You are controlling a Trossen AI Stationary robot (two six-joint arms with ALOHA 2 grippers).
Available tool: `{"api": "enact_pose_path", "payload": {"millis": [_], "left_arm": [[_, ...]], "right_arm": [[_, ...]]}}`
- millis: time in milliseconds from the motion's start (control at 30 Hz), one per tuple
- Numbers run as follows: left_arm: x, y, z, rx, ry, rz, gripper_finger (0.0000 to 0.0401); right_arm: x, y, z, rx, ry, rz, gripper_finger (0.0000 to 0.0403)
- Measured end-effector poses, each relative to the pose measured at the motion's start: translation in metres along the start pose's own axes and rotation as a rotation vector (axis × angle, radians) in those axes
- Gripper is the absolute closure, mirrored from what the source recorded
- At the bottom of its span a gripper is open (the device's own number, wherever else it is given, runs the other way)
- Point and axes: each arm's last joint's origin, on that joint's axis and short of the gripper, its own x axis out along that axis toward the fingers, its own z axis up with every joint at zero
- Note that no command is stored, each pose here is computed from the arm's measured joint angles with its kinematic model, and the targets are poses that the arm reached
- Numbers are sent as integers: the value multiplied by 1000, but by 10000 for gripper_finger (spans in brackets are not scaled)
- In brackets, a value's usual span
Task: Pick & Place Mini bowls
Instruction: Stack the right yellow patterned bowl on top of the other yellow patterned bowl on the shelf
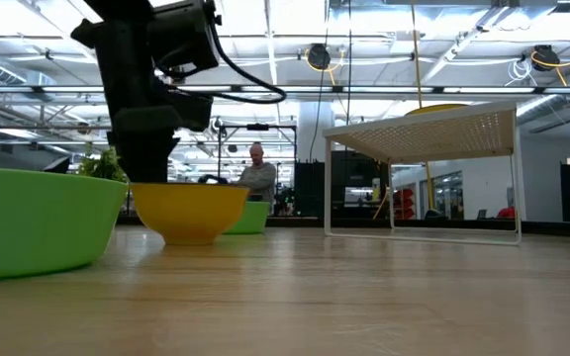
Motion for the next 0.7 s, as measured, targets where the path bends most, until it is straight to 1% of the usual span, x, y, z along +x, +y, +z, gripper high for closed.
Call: {"api": "enact_pose_path", "payload": {"millis": [133,267,533,700], "left_arm": [[-5,0,2,-9,-27,-15,54],[-6,-1,2,-47,-39,-25,54],[-4,3,5,-62,-53,3,55],[-4,1,7,-59,-81,-12,54]], "right_arm": [[0,0,0,1,0,0,264],[0,0,0,2,0,0,264],[0,0,0,3,0,0,264],[0,0,0,3,0,0,264]]}}
